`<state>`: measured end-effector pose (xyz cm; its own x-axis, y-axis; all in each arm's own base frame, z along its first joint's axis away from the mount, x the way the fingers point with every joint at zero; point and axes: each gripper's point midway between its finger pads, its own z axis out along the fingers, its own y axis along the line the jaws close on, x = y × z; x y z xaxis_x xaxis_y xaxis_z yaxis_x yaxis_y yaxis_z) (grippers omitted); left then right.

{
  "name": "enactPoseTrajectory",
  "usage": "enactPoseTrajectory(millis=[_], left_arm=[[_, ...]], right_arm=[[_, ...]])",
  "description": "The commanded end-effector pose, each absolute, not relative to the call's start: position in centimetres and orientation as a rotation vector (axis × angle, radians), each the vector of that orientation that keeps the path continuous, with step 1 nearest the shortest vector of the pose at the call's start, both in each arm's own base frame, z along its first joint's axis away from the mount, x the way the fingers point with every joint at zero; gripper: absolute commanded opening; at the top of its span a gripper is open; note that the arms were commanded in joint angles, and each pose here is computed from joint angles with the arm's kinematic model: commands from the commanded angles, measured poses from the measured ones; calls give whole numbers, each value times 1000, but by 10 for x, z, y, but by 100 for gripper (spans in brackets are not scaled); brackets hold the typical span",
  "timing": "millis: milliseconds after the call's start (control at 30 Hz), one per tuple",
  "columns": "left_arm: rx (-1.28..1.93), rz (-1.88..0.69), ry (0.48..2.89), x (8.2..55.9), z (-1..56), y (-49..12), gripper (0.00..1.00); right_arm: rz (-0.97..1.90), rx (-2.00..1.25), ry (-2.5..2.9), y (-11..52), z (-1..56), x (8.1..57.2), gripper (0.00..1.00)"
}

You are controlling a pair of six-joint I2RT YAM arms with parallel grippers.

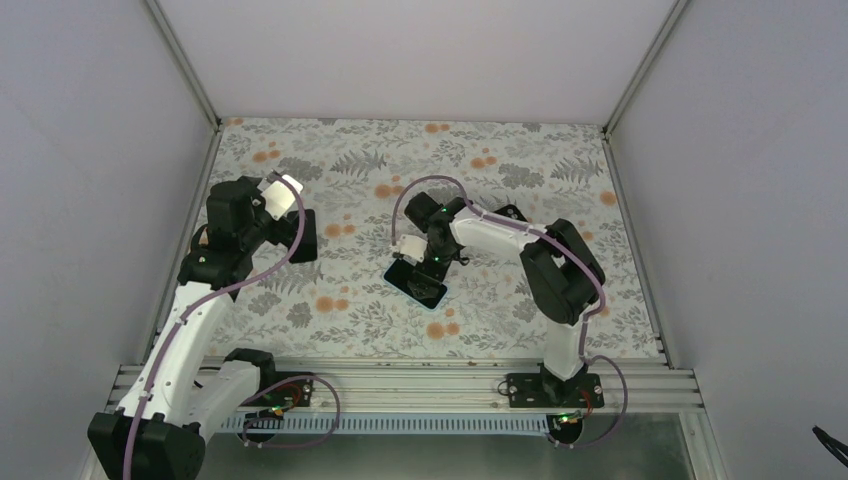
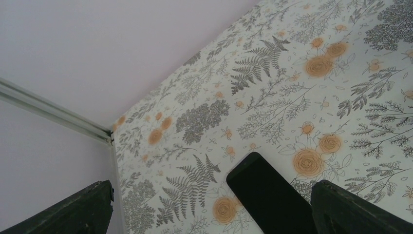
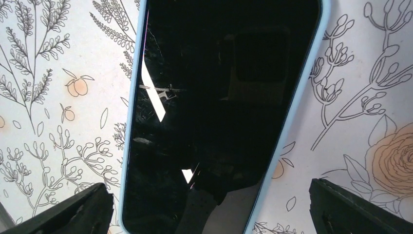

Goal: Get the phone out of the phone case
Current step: Pick up the phone at the center of the board.

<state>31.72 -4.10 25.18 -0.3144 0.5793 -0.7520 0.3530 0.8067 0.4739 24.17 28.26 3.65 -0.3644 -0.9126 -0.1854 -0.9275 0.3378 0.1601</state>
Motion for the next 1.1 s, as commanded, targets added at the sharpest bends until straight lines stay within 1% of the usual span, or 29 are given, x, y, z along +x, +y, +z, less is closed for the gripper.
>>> enactPoseTrajectory(millis=[0, 233, 333, 633, 733, 867, 1067], left_arm=[[672, 246, 1919, 319, 258, -42, 100], [671, 248, 1925, 319, 257, -41, 100], [670, 248, 1930, 318, 256, -41, 100], [662, 242, 1947, 321, 250, -40, 100], [662, 242, 1946, 321, 250, -40, 100], [663, 246, 1950, 320, 247, -40, 100], [662, 247, 1956, 320, 243, -39, 100]], right_arm=[[367, -1691, 2538, 280, 39, 241, 100], [424, -1714, 2607, 274, 20, 231, 100], [479, -1715, 2621, 280, 19, 228, 100], [514, -1715, 2682, 300, 13, 230, 100], [469, -1746, 2684, 304, 7, 227, 100], [280, -1781, 2685, 296, -12, 226, 100], [168, -1842, 2690, 290, -31, 214, 100]])
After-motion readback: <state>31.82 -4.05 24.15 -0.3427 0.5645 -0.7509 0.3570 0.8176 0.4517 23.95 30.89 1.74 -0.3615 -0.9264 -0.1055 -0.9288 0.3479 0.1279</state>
